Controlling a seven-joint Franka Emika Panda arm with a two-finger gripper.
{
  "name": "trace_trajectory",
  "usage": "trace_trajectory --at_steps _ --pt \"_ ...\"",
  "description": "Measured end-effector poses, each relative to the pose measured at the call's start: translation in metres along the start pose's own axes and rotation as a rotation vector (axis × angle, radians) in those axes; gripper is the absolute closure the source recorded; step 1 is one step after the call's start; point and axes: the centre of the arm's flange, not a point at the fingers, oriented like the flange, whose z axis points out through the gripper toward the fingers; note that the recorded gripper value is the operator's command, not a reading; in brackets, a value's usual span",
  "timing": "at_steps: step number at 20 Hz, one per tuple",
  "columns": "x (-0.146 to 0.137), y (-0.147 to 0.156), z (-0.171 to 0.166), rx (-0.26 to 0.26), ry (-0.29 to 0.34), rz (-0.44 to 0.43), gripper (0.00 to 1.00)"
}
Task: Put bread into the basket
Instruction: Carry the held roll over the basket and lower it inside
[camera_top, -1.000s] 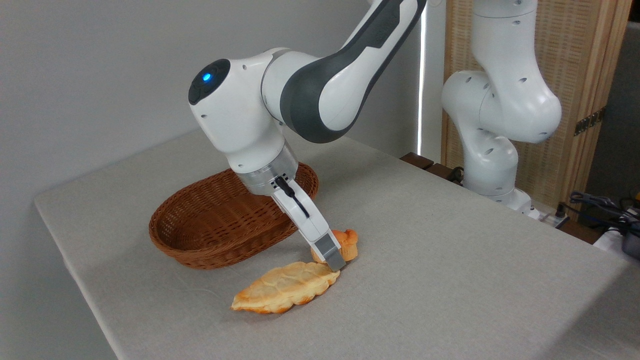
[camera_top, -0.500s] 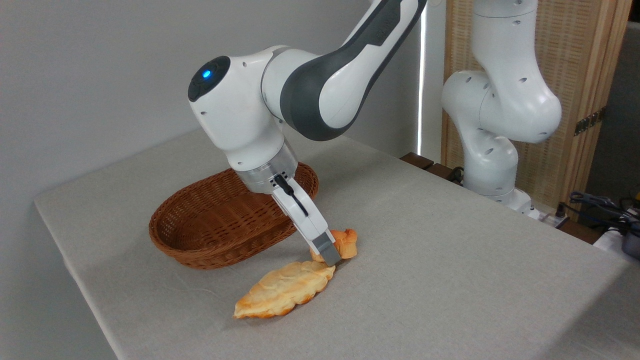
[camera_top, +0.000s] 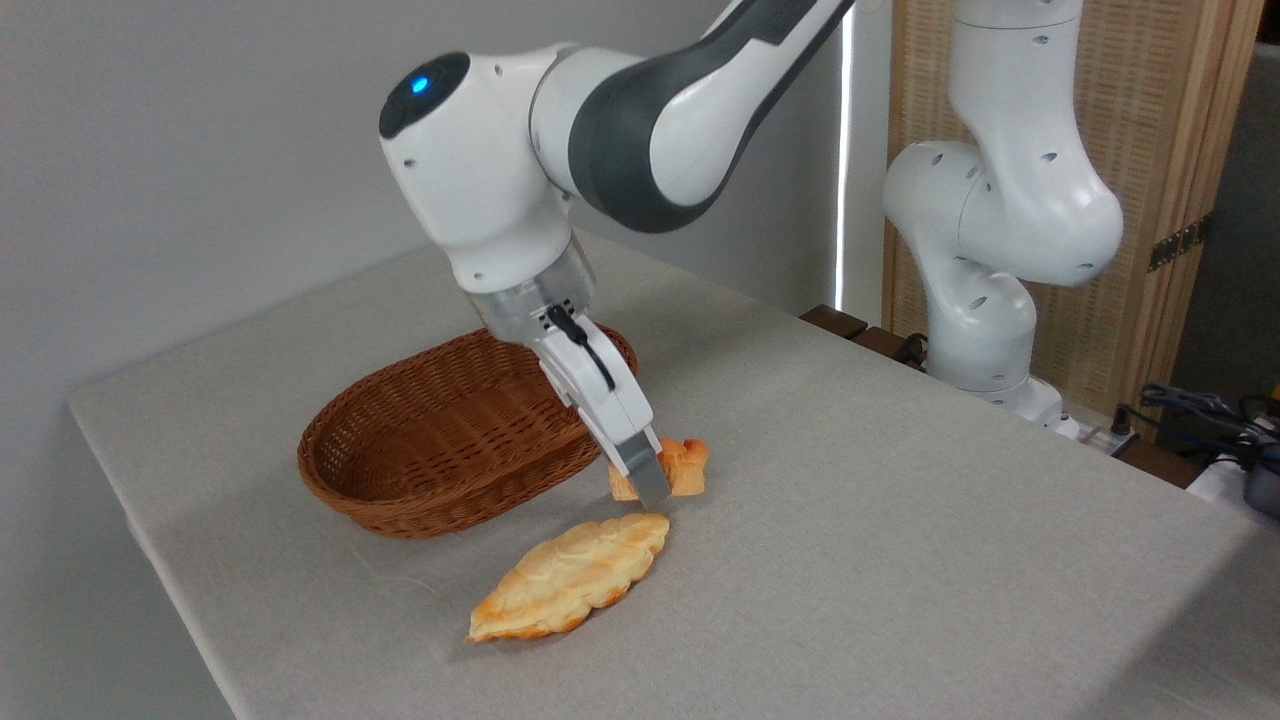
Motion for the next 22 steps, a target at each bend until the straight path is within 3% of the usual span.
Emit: trace_trajectory --at_steps 6,11,12,15,16,22 --pt "-0.005 0.009 -0.021 0.023 0.016 0.003 0.44" --pt "0.019 0.027 -0.054 0.065 0.074 0.047 0.44" --pt "0.022 0.029 -0.057 0.069 0.083 0.053 0.33" --pt "0.043 0.043 -0.073 0.099 0.133 0.088 0.13" --pt "0.048 0.046 -0.075 0.109 0.142 0.096 0.00" --pt "0.090 0.066 -0.075 0.168 0.194 0.115 0.00"
